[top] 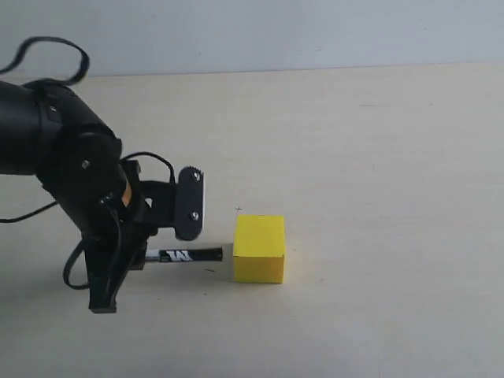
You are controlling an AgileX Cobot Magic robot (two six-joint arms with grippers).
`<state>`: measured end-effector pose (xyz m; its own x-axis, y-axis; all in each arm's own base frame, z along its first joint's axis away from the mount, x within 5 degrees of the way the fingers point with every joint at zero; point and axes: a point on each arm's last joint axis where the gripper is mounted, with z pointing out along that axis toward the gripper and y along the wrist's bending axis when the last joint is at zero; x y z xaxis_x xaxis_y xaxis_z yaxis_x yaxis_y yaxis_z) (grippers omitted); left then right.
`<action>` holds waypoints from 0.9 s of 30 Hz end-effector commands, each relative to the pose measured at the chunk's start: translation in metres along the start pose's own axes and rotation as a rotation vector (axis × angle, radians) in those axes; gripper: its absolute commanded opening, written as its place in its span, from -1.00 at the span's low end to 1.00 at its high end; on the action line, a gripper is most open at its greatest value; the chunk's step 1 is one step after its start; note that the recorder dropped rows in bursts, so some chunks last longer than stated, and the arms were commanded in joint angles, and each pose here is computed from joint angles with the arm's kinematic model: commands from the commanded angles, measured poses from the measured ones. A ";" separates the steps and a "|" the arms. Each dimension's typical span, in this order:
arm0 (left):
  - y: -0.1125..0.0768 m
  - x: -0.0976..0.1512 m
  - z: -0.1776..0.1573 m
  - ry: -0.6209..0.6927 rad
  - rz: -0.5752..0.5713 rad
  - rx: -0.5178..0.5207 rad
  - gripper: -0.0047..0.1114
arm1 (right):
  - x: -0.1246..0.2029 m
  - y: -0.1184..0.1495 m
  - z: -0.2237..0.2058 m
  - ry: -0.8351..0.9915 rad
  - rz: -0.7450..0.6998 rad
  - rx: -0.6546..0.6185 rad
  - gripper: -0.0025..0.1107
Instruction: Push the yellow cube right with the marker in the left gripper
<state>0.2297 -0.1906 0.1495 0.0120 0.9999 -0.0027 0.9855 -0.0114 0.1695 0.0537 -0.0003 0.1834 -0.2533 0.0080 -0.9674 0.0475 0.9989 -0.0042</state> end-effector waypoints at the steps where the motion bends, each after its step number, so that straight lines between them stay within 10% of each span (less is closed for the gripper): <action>1: 0.019 0.032 -0.028 -0.010 -0.100 -0.061 -0.92 | 0.000 0.000 0.000 -0.014 0.003 0.008 -0.96; 14: 0.019 0.071 -0.033 0.084 -0.098 -0.009 -0.92 | 0.000 0.000 0.000 -0.012 0.003 0.007 -0.96; 27: 0.006 0.048 -0.016 0.000 -0.099 0.012 -0.92 | 0.000 0.000 0.000 -0.012 0.003 0.007 -0.96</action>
<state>0.2362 -0.1294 0.1718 -0.0979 0.9952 0.0035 0.9814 0.0960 0.1660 0.0537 -0.0003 0.1834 -0.2533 0.0080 -0.9674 0.0475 0.9989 -0.0042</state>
